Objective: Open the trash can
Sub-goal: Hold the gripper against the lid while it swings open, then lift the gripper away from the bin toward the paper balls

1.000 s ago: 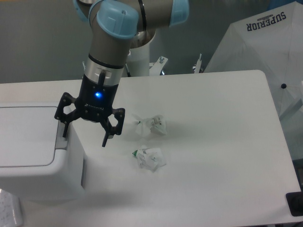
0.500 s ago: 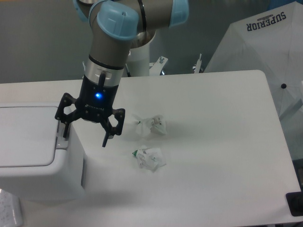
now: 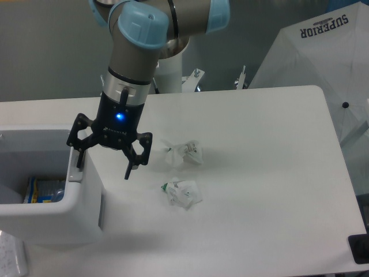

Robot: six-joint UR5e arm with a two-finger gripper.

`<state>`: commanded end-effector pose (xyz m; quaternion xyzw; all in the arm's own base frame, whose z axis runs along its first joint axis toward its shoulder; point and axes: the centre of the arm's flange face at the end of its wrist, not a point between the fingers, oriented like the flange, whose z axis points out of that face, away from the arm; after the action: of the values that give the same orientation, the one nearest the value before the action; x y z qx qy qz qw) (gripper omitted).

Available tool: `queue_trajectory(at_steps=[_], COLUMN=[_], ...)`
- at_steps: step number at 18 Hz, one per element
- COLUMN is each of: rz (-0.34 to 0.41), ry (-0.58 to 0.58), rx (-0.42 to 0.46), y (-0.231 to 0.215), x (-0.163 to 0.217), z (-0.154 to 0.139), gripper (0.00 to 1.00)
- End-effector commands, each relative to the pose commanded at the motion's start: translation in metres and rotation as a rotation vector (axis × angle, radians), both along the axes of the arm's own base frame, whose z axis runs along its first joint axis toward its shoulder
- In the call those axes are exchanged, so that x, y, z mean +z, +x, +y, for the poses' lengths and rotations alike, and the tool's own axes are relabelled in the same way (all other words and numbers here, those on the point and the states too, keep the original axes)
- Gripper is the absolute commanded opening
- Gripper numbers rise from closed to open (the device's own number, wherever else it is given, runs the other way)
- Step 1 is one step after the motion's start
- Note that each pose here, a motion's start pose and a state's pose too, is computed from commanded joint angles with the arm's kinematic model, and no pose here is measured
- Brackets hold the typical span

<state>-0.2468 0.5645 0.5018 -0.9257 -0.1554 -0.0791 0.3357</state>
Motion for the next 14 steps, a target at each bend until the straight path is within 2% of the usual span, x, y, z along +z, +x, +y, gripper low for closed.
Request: queue_trajectory(at_steps=[2, 5, 9, 11, 14], rz=[0.022, 0.117, 0.174, 0.211, 0.272], ry=[0.017, -0.040, -0.036, -0.090, -0.164], rx=[0.031, 0.166, 0.262, 0.329, 0.351], y=[-0.013, -0.051, -0.086, -0.102, -0.110], x=[0.017, 0.027, 0.050, 0.045, 0.036], z=[-0.004, -0.032, -0.071, -0.089, -0.099], gripper=[1.00, 1.00, 1.00, 1.00, 1.00])
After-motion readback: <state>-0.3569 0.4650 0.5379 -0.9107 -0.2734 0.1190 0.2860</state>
